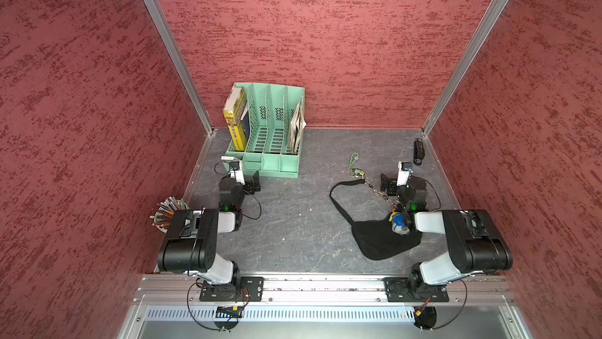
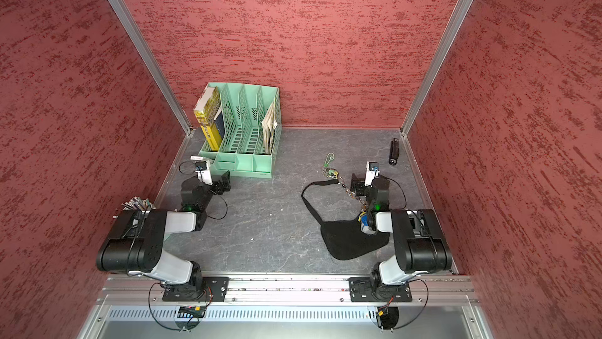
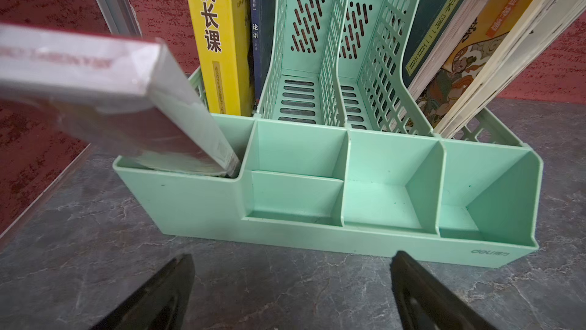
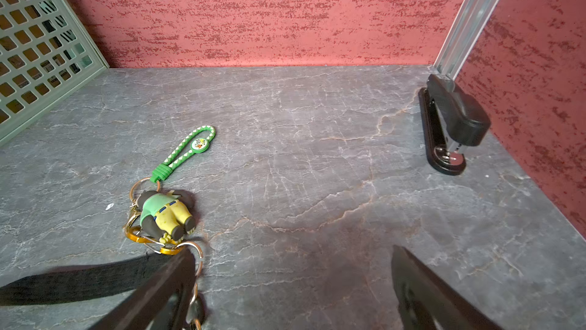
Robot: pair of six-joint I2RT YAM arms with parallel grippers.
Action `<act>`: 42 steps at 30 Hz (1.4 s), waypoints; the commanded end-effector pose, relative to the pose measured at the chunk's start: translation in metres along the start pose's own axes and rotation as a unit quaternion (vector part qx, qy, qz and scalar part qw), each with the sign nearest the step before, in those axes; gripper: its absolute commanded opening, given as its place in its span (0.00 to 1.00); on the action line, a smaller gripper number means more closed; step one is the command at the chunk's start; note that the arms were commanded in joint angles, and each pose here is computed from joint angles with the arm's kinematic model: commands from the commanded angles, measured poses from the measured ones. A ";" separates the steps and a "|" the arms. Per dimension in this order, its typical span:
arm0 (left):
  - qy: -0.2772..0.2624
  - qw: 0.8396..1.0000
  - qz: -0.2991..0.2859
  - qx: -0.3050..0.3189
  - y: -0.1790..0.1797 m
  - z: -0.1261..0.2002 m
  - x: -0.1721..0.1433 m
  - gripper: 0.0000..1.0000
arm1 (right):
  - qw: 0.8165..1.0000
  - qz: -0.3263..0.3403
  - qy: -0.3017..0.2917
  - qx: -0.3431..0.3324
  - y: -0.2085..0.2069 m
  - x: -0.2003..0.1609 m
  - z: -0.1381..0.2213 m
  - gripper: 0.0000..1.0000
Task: Remove the decoration from the bag
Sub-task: Pick up the bag from the center of the board.
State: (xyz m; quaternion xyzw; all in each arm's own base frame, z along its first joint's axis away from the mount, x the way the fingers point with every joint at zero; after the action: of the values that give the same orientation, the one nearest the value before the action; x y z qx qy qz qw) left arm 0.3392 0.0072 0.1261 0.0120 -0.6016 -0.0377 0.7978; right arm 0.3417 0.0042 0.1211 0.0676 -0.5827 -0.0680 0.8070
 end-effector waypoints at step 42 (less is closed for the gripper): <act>0.108 0.907 -0.121 -0.388 -0.319 0.067 0.195 1.00 | 0.925 -0.257 0.280 0.015 0.054 0.112 0.063 0.78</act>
State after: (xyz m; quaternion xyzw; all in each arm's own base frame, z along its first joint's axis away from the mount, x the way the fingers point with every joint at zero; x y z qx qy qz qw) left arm 0.3174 -0.2961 0.3672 -0.2501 -0.5347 -0.2945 0.7515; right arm 0.3347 0.0284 0.2543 0.2343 -0.3439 -0.2400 0.8771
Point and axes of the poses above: each gripper's point midway between its finger pads, its own z axis back along the fingers, its own y axis along the line the jaws close on, x = y × z, the point moved 6 cm from there along z, back along the fingers, and after that the axes turned 9 degrees about -z, right-handed, at the moved point
